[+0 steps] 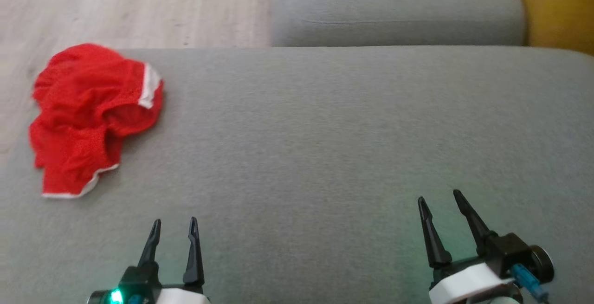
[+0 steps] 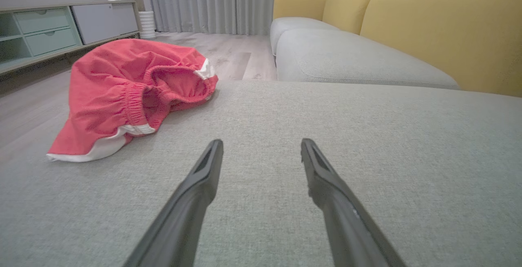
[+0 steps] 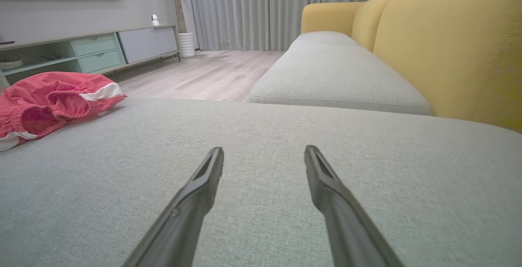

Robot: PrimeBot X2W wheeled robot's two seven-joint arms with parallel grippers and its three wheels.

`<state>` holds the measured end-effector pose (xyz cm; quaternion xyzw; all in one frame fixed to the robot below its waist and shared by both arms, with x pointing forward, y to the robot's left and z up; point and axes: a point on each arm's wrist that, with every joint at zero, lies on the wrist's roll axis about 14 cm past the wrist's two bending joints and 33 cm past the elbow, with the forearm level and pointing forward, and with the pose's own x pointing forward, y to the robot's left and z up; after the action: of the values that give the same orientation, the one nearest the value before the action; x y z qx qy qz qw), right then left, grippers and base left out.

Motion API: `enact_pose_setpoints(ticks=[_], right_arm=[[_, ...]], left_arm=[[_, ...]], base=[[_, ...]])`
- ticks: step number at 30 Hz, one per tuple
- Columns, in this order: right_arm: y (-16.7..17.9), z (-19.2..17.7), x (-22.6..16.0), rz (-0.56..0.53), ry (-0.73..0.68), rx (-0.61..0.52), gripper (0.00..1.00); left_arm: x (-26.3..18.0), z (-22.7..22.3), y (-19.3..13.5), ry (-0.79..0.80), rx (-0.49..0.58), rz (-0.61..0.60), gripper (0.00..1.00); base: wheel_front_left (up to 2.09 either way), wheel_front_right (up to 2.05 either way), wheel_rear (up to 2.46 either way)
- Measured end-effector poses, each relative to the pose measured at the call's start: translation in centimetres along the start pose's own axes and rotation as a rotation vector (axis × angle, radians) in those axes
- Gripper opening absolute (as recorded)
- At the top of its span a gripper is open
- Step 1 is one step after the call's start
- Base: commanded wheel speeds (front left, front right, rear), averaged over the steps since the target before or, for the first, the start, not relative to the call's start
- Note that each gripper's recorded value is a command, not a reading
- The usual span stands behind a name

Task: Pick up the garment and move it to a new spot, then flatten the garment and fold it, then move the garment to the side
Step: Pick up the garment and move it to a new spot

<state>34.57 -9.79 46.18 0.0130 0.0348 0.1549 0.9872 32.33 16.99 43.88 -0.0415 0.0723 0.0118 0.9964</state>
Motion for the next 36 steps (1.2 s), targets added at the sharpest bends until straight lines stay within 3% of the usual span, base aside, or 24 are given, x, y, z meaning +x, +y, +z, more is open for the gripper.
enact_pose_setpoints(ticks=[20, 29, 36], right_arm=[[10.5, 0.3, 4.5, 0.356, 0.002, -0.015, 1.0], [11.8, 0.2, 4.9, 0.397, 0.007, -0.013, 1.0], [10.9, 0.8, 5.4, 0.372, -0.018, -0.023, 1.0]], left_arm=[[-7.4, 0.3, 9.2, -0.033, -0.047, 0.34, 1.0], [-8.6, 1.0, 10.4, -0.058, -0.043, 0.389, 1.0], [-7.3, 8.6, 11.1, -0.259, -0.009, 0.354, 1.0]], base=[[0.0, 0.0, 0.0], [0.0, 0.0, 0.0], [0.0, 0.0, 0.0]])
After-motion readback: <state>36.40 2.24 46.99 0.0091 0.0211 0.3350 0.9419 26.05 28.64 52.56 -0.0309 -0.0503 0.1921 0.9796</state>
